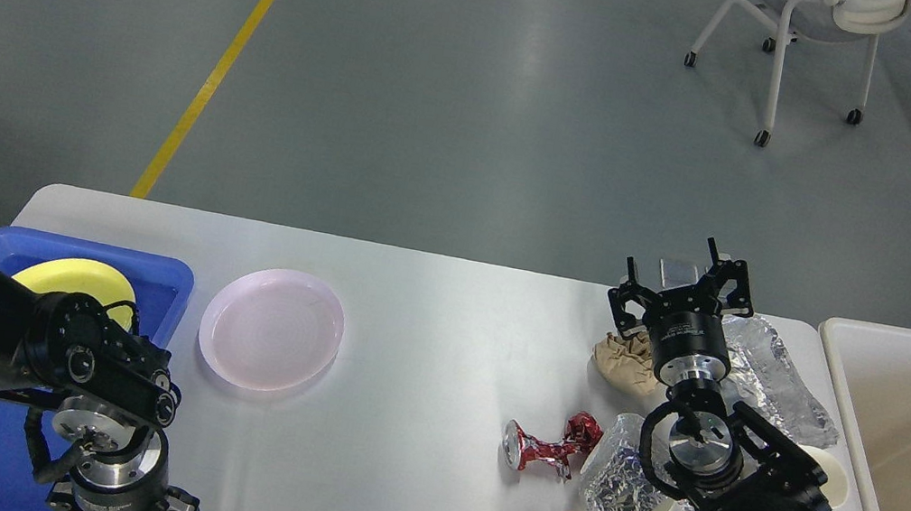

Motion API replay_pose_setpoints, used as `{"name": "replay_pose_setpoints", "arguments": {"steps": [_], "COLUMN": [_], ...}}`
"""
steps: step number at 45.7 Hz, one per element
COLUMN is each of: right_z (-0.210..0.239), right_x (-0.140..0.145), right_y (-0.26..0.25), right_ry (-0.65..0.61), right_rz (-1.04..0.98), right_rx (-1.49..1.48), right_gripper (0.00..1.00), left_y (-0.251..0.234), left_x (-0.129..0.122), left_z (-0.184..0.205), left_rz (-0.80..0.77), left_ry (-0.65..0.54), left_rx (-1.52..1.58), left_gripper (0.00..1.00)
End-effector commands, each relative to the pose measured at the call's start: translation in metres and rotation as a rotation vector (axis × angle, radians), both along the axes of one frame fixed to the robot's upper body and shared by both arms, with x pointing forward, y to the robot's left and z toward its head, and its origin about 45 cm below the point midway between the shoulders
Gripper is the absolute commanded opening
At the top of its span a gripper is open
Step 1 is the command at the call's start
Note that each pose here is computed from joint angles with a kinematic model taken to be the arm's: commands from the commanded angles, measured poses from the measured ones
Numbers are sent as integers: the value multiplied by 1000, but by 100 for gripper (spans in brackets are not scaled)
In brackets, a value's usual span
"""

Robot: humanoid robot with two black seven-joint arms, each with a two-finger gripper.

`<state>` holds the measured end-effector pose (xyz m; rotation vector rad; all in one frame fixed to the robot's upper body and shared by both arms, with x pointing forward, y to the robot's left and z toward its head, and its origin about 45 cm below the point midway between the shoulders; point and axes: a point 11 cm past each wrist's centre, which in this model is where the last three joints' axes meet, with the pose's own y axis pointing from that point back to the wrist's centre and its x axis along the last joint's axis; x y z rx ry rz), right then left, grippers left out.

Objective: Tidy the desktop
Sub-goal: 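Move the left gripper down to the dark mug and grasp it, then lift the dark mug and place it beside the pink mug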

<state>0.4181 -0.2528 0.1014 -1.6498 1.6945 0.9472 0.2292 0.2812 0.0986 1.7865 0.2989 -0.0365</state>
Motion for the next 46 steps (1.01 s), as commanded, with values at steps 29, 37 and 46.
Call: {"name": "replay_pose_setpoints", "arguments": {"steps": [29,37,46], "right_z": [0,0,0], "right_x": [0,0,0], "right_y": [0,0,0], "right_ry": [0,0,1], "right_rz": [0,0,1], "right_rx": [0,0,0], "right_gripper": [100,100,100], "left_y": [-2,-6,-6], "left_x": [14,33,71], "left_z": [24,59,137], "left_rz": [3,-10,-57], "left_ry": [-19,-26,-48], "left_rx": [-31,-81,-169], "left_gripper": [0,0,0]}}
